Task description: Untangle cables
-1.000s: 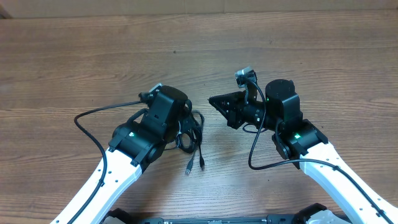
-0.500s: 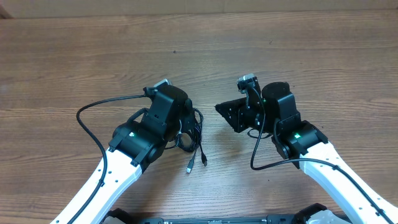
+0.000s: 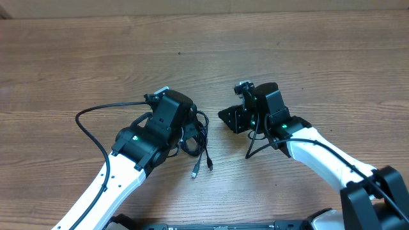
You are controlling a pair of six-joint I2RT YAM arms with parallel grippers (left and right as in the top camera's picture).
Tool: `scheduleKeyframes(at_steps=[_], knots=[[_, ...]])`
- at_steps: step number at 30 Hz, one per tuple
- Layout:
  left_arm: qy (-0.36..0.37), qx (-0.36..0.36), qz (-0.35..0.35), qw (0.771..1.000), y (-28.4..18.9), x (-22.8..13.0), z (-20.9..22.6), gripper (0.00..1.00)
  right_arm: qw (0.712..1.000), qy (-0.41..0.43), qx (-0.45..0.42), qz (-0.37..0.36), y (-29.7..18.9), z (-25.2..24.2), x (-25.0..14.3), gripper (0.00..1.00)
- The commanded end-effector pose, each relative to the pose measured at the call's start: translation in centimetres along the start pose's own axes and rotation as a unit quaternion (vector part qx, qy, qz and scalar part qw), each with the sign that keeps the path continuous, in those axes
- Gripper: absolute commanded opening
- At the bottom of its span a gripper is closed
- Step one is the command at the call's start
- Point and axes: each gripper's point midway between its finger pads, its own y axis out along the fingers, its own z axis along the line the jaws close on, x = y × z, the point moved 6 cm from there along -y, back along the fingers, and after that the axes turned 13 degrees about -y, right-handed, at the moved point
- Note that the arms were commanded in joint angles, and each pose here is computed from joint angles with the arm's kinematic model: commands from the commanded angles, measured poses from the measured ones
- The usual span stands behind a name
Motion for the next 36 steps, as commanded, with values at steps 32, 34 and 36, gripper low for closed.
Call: scheduleKeyframes(at_steps=[32,34,36], knots=[[0.081,0.011,0.055,0.995,-0.4,-1.2,0.7,0.04,0.999,-0.016,0.024,-0.027,0.0,0.5,1.5,0.88],[0.089,0.016,0.058,0.994,-0.4,-1.2,0.9,0.04,0.999,-0.015,0.024,-0.026,0.0,0.5,1.4,0.89],[0.089,0.020,0.060,0.994,-0.4,-1.3,1.1,0.04,0.999,-0.014,0.024,-0.025,0.0,0.5,1.4,0.89]])
